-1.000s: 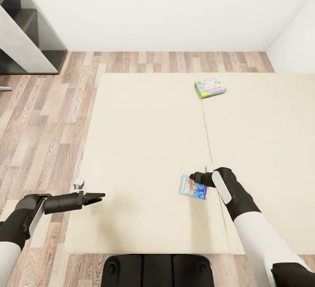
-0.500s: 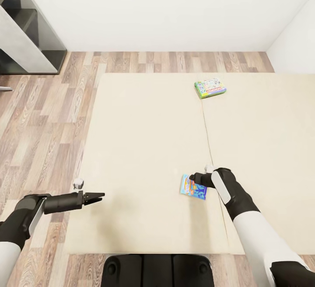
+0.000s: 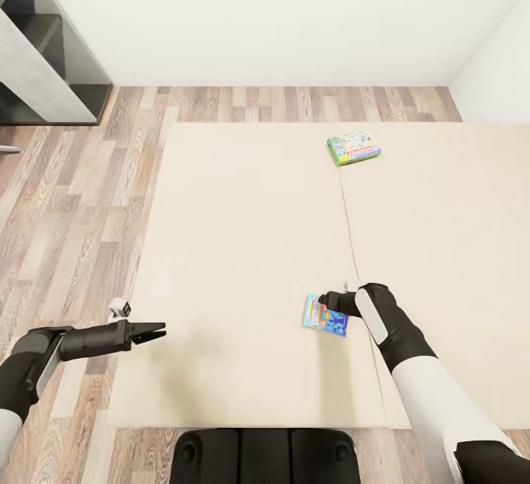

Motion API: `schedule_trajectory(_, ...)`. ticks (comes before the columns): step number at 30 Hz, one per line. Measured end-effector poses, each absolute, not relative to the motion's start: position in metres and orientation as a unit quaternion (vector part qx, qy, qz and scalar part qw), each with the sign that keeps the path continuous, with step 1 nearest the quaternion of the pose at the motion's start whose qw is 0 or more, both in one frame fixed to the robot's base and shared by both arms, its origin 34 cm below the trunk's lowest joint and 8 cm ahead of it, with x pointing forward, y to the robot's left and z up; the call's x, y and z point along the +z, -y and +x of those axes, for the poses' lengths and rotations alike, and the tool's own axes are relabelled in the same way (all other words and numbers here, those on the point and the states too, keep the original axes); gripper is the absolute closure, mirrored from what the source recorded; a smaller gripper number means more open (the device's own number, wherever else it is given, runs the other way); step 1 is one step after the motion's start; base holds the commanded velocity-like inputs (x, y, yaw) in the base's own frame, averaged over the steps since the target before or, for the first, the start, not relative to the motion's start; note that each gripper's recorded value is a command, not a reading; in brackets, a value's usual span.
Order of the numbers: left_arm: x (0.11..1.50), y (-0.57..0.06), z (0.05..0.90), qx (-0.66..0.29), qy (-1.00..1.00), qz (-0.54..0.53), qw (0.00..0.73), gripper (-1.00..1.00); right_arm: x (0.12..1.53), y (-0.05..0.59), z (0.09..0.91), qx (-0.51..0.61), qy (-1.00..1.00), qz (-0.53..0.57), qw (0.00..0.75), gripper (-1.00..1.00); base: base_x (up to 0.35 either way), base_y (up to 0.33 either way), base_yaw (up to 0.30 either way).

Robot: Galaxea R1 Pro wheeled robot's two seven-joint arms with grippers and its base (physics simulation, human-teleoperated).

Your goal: Put all the toys in the child's room - the three board games (two on the bed and one on the table), the two jigsaw puzzles on the table, and the tennis ball on the table - inside the toy box on the table in the child's room.

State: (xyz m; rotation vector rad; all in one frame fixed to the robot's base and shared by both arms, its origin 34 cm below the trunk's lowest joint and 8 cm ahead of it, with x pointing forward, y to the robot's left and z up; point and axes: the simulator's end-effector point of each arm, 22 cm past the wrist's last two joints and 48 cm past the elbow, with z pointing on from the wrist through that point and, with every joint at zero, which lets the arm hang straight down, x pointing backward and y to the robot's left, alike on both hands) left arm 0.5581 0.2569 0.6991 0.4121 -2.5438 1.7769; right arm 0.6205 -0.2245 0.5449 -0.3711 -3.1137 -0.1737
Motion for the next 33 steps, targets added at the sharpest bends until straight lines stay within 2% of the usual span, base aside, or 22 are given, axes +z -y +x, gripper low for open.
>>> schedule_trajectory(33, 0.6913, -0.2594, 0.5533, 0.565, 0.814, 0.136, 0.012, -1.0, 0.5358, 0.2246, 0.613, -0.057, 0.991, -0.12, 0.009, -1.0, 0.0, 0.0, 0.0)
